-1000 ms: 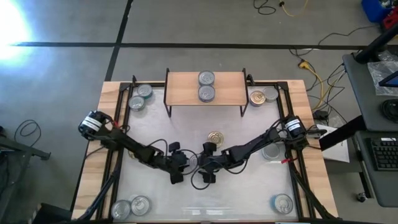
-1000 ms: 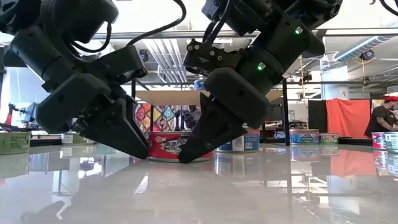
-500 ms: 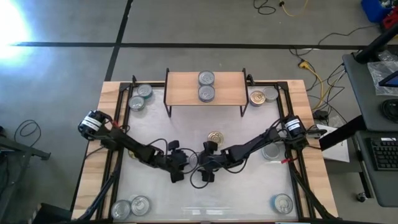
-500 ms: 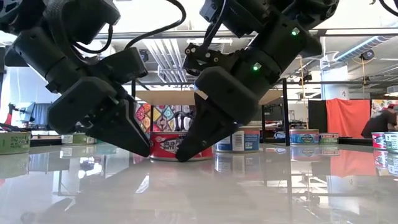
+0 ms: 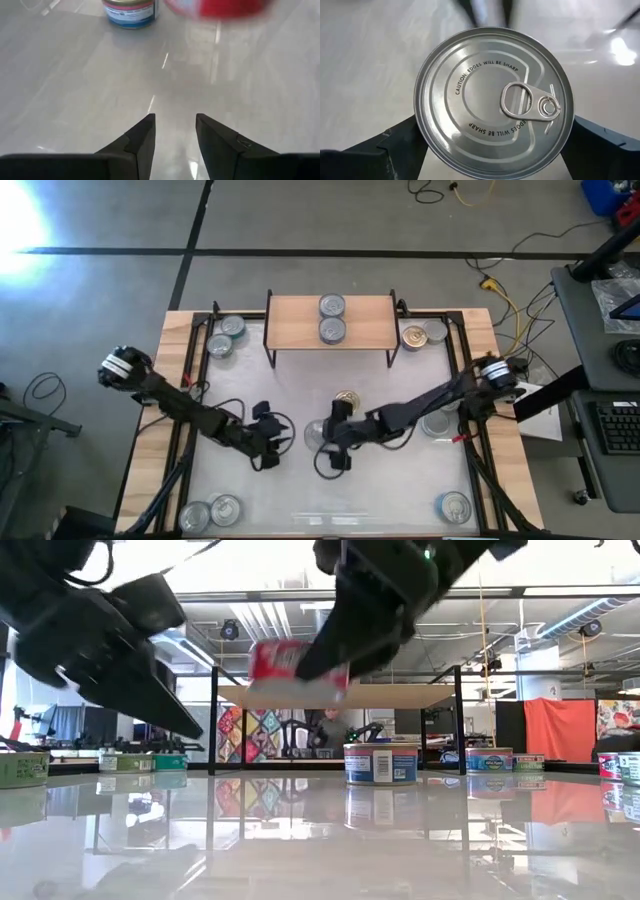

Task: Stack canned seafood by type on shelf
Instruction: Put the left red tuna can on the shelf, then put the red tuna can on the shelf

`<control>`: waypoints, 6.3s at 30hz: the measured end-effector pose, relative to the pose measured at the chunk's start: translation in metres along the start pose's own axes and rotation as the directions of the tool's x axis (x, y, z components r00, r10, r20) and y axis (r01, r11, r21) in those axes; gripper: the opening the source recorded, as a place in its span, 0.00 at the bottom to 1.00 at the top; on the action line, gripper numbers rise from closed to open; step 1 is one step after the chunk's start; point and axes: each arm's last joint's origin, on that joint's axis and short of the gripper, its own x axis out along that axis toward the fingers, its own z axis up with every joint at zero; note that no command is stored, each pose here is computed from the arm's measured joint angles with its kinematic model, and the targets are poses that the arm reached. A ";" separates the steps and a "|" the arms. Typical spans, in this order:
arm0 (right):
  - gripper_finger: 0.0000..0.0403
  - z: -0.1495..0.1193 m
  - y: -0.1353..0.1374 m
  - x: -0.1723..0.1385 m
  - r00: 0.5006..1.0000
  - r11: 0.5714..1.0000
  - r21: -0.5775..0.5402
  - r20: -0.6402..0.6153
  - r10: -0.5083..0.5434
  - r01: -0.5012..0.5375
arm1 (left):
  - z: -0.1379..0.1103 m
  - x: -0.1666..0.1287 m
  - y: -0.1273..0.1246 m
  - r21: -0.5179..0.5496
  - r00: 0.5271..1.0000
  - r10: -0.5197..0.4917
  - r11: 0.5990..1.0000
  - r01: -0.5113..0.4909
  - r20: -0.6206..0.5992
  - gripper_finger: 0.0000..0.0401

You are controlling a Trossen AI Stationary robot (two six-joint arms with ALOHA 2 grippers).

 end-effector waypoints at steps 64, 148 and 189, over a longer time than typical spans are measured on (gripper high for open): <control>0.99 -0.006 -0.257 -0.125 0.936 0.960 -0.025 -0.214 -0.279 0.280 | 0.057 0.000 0.027 -0.175 0.919 0.137 0.982 -0.076 0.371 0.45; 0.99 0.028 -0.211 -0.174 0.946 0.962 0.017 -0.188 -0.264 0.272 | 0.258 0.018 0.145 0.104 0.906 0.065 0.987 -0.119 0.419 0.40; 0.99 -0.148 -0.120 -0.090 0.528 0.468 0.478 -0.849 0.029 0.743 | 0.067 -0.010 0.022 0.250 0.785 -0.434 0.900 0.356 0.443 0.40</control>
